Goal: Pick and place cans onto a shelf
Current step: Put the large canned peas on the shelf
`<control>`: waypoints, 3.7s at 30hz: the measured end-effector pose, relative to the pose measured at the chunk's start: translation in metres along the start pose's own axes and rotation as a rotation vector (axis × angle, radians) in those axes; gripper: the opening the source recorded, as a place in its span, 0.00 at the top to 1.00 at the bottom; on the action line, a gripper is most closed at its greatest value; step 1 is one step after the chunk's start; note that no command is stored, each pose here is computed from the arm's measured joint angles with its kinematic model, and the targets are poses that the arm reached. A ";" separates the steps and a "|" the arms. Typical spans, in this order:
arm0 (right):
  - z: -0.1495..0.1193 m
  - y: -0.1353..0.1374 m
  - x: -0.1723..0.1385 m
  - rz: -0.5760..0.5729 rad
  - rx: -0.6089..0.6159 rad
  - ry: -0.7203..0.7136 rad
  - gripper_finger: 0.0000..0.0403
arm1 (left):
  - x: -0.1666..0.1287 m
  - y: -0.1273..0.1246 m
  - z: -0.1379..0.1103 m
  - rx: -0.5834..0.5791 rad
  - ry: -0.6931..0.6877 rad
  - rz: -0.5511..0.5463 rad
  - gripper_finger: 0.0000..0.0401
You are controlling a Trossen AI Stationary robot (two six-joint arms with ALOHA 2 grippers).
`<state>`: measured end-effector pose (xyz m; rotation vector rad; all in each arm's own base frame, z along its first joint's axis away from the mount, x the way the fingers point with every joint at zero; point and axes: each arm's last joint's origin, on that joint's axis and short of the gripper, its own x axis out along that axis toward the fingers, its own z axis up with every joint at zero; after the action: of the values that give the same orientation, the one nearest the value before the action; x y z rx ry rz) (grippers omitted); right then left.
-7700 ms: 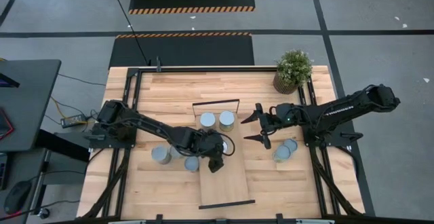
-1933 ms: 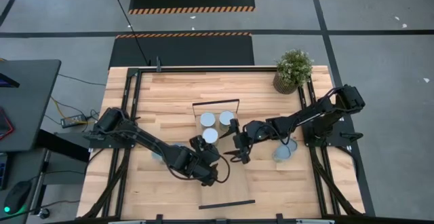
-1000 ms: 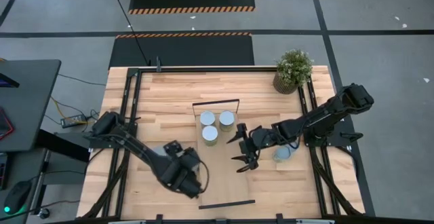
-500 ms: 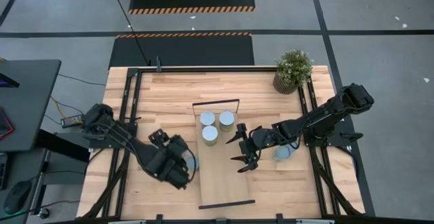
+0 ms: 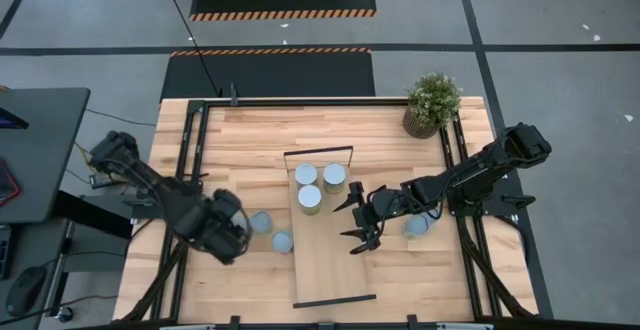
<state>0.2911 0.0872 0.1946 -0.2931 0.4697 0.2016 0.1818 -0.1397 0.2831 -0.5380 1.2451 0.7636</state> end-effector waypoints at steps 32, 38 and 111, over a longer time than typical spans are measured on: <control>0.000 0.000 0.000 0.008 0.008 -0.001 0.22 | 0.091 0.005 -0.030 -0.061 -0.056 -0.080 0.01; 0.000 0.000 0.000 0.008 0.008 -0.001 0.22 | 0.092 0.003 -0.025 -0.063 -0.076 -0.100 0.02; -0.005 0.038 -0.063 -0.057 0.141 0.121 0.22 | 0.015 -0.183 0.122 0.787 -0.402 -0.290 0.04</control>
<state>0.2244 0.1131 0.2114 -0.1810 0.5920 0.0952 0.4012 -0.1650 0.2913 0.0860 0.9583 0.0875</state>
